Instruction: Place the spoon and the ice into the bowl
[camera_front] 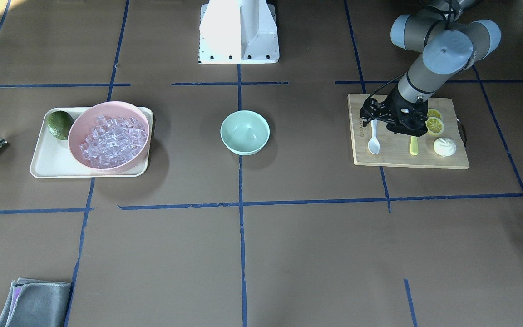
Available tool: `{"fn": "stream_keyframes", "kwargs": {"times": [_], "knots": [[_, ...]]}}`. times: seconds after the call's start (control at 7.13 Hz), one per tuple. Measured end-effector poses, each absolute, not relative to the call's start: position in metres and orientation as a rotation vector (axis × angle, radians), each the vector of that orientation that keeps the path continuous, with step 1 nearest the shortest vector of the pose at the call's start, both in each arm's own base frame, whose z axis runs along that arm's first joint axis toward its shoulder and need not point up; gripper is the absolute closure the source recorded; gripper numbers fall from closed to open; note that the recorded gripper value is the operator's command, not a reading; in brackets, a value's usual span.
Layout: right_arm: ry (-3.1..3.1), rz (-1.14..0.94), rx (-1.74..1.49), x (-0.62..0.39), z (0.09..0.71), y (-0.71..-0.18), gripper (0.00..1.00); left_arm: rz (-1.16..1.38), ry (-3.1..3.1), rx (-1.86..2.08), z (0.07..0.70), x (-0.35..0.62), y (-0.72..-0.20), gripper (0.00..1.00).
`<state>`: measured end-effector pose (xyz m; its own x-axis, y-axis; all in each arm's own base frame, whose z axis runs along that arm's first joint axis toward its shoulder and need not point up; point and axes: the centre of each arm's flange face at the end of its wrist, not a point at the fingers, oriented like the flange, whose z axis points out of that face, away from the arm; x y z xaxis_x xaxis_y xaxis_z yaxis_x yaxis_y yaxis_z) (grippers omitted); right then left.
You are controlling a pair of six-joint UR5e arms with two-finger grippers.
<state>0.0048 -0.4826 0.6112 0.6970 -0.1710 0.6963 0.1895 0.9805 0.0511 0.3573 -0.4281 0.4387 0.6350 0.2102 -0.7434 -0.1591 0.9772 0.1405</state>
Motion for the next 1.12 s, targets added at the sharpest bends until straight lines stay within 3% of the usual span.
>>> {"fn": "stream_keyframes", "kwargs": {"times": [0.42,1.12], "knots": [[-0.778,-0.202,-0.025,0.003,0.61,-0.483,0.01,0.197,0.8,0.004,0.448,0.361,-0.426,0.12],[-0.779,-0.21,-0.02,0.001,0.607,-0.483,0.01,0.244,0.787,-0.013,0.442,0.386,-0.418,0.27]]}}
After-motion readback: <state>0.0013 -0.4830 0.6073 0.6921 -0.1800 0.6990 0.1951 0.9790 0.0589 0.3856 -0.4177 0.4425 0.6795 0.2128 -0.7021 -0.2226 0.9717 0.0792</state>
